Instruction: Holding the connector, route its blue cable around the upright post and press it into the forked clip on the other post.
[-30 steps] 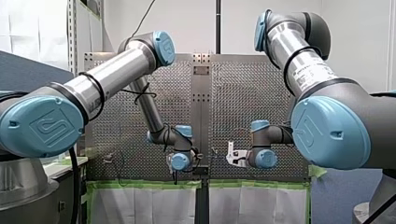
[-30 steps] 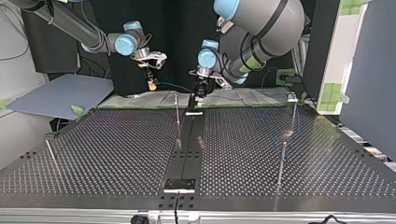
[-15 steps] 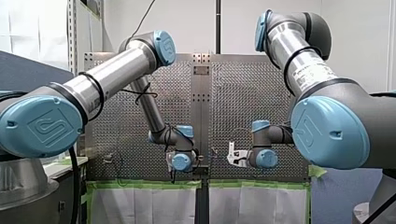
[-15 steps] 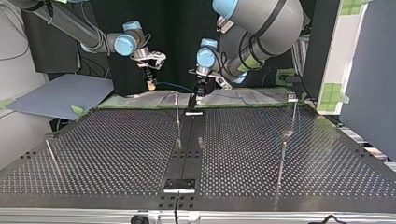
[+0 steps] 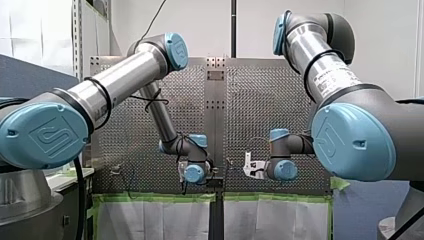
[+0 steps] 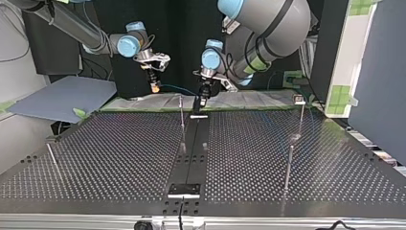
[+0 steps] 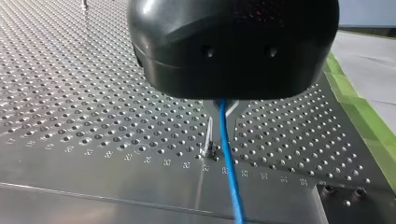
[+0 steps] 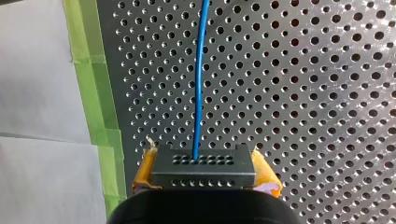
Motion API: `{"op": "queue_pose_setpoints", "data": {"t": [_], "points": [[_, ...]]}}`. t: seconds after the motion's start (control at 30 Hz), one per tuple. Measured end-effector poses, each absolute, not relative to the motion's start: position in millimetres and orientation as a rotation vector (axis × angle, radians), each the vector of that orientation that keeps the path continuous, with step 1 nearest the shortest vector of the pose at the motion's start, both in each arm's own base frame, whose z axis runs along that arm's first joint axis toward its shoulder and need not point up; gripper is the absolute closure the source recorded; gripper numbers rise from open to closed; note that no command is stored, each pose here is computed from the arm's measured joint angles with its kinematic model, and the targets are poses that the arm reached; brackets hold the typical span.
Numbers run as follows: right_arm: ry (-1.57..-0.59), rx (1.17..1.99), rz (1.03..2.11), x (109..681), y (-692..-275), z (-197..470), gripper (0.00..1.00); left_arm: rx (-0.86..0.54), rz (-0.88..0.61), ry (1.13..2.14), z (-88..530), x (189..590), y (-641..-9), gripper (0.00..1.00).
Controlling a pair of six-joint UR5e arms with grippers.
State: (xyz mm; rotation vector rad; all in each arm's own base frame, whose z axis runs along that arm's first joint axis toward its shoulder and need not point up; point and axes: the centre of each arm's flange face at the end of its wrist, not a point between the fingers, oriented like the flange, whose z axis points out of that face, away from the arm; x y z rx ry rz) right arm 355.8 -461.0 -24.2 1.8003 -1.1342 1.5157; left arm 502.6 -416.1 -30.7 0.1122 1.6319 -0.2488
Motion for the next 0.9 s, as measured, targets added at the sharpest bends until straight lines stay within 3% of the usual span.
{"op": "queue_pose_setpoints", "data": {"t": [0.9], "points": [[-1.184, 1.759, 1.428, 338.3, -466.6, -45.6, 1.0, 0.157, -0.159, 1.628, -32.7, 482.2, -432.4, 1.0]]}}
